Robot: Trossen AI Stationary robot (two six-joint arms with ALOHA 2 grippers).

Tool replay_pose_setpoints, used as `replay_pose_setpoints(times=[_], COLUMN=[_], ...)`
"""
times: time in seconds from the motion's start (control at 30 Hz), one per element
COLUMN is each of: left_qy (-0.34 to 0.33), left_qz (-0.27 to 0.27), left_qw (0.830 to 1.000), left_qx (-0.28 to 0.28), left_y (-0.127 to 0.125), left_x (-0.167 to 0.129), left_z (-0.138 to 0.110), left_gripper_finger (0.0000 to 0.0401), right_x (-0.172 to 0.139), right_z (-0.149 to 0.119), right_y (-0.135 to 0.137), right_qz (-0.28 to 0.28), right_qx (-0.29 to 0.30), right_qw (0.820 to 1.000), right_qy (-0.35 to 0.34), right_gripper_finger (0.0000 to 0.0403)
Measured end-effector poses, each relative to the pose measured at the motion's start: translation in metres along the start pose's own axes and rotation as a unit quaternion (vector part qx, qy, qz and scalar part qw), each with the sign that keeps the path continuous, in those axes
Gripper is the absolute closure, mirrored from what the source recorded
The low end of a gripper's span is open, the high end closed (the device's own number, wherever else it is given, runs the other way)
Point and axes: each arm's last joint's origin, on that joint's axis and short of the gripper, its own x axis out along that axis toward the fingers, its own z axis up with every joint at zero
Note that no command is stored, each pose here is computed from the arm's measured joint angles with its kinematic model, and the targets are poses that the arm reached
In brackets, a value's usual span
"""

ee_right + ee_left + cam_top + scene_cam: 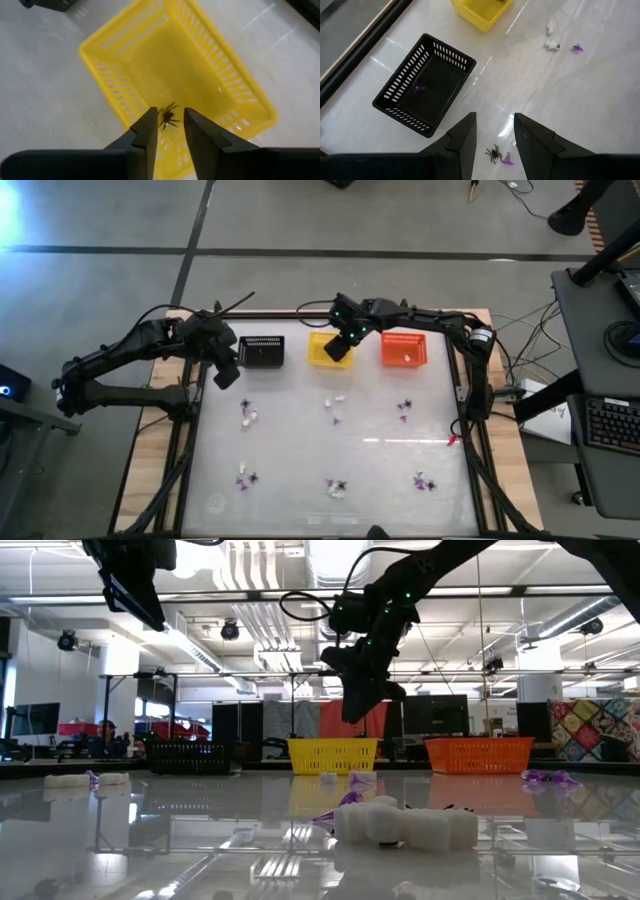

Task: Sort Halloween decoration
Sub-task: Put the white skeleton toy into the orange bin

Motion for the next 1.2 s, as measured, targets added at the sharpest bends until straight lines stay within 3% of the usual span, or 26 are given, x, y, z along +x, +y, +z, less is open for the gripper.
replay_pose_setpoints(times=[0.17,0.37,0.87,1.2], left_qy=[0.003,0.039,0.135,0.186], left_qz=[0.0,0.002,-0.021,-0.044], left_qw=[1.0,0.999,0.99,0.98], left_qx=[-0.026,-0.037,-0.036,-0.059], left_y=[0.0,-0.002,-0.018,-0.031], left_x=[0.001,0.011,0.06,0.09], left_z=[0.0,-0.004,-0.033,-0.066], left_gripper_finger=[0.0288,0.0288,0.0288,0.0288], right_x=[-0.003,-0.03,-0.093,-0.098], right_z=[0.001,0.01,0.006,0.0], right_y=[0.001,0.008,0.014,0.024], right_qz=[-0.007,0.0,-0.023,-0.017], right_qx=[0.0,-0.002,0.023,0.038], right_qw=[1.0,1.0,0.999,0.999], right_qy=[-0.003,-0.025,-0.038,-0.035], right_gripper_finger=[0.0276,0.0259,0.0257,0.0255])
